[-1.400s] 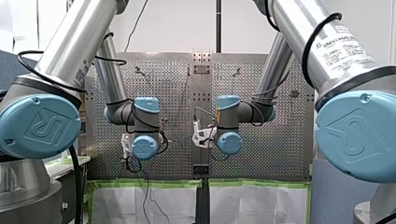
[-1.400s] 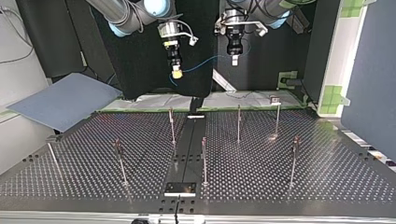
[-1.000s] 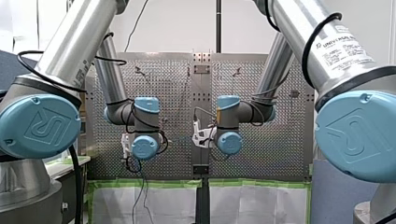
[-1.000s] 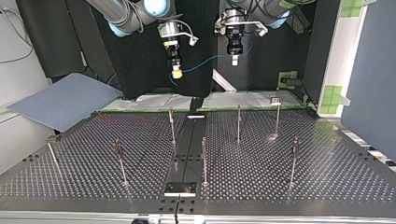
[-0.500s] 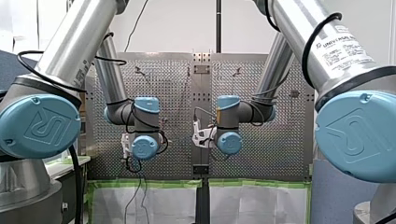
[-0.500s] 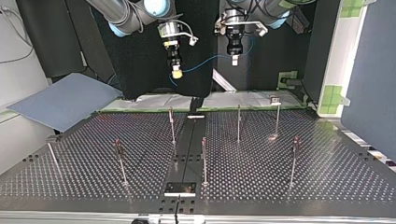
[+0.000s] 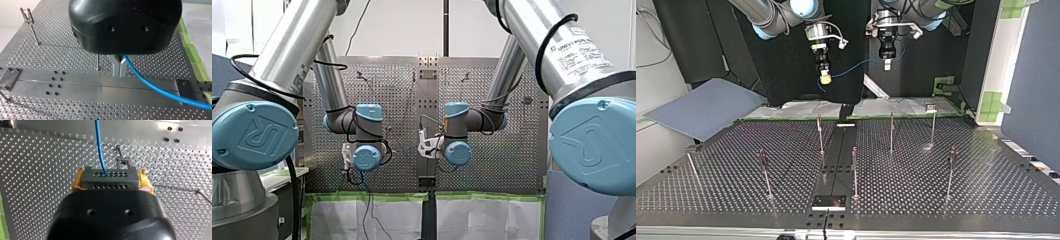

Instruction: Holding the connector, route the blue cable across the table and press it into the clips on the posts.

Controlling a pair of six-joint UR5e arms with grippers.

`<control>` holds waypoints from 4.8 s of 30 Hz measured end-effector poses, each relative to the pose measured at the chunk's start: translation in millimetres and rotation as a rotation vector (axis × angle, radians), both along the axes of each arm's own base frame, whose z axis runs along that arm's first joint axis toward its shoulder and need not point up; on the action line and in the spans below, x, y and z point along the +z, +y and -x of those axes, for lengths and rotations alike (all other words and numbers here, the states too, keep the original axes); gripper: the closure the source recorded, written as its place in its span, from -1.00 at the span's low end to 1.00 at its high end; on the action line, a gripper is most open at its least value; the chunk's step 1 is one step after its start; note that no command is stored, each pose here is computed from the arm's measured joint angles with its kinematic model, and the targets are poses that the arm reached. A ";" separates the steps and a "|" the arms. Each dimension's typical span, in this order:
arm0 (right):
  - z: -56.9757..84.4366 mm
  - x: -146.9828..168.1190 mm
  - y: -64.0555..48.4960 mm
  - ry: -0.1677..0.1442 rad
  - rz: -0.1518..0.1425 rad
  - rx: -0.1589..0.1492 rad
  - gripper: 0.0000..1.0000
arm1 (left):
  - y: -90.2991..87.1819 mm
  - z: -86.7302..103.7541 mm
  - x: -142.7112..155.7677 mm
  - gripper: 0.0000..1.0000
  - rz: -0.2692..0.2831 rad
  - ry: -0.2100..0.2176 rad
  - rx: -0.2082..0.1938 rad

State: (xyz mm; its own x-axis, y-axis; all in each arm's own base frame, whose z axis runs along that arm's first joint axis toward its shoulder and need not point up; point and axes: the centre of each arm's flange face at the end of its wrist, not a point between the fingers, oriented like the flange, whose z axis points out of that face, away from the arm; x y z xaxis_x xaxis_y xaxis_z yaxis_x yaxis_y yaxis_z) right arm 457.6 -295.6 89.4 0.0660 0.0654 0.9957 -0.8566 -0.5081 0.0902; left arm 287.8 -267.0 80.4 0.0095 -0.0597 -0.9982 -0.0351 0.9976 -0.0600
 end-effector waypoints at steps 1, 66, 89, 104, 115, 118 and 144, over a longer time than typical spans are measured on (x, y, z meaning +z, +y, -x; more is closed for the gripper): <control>0.0 0.0 0.0 0.000 0.000 0.000 1.00 | 0.0 0.0 0.0 1.00 0.000 0.000 0.000; -10.6 -40.0 34.5 0.106 -0.085 0.063 1.00 | -1.6 0.9 2.2 1.00 0.001 -0.004 -0.006; -10.6 -40.1 34.6 0.106 -0.085 0.063 1.00 | 26.7 15.7 -2.2 1.00 -0.086 0.065 0.034; -19.6 -20.6 31.9 0.080 -0.094 0.066 1.00 | 32.5 24.6 3.8 1.00 -0.078 0.092 0.027; -49.2 49.8 22.5 -0.024 -0.079 0.164 1.00 | 40.0 15.1 34.5 1.00 -0.035 0.073 0.089; -57.2 71.7 19.4 -0.050 -0.067 0.192 1.00 | 41.3 8.7 46.4 1.00 -0.015 0.057 0.121; -112.0 145.1 -6.4 -0.063 -0.086 0.332 1.00 | 49.3 -45.3 184.4 1.00 0.200 -0.147 0.371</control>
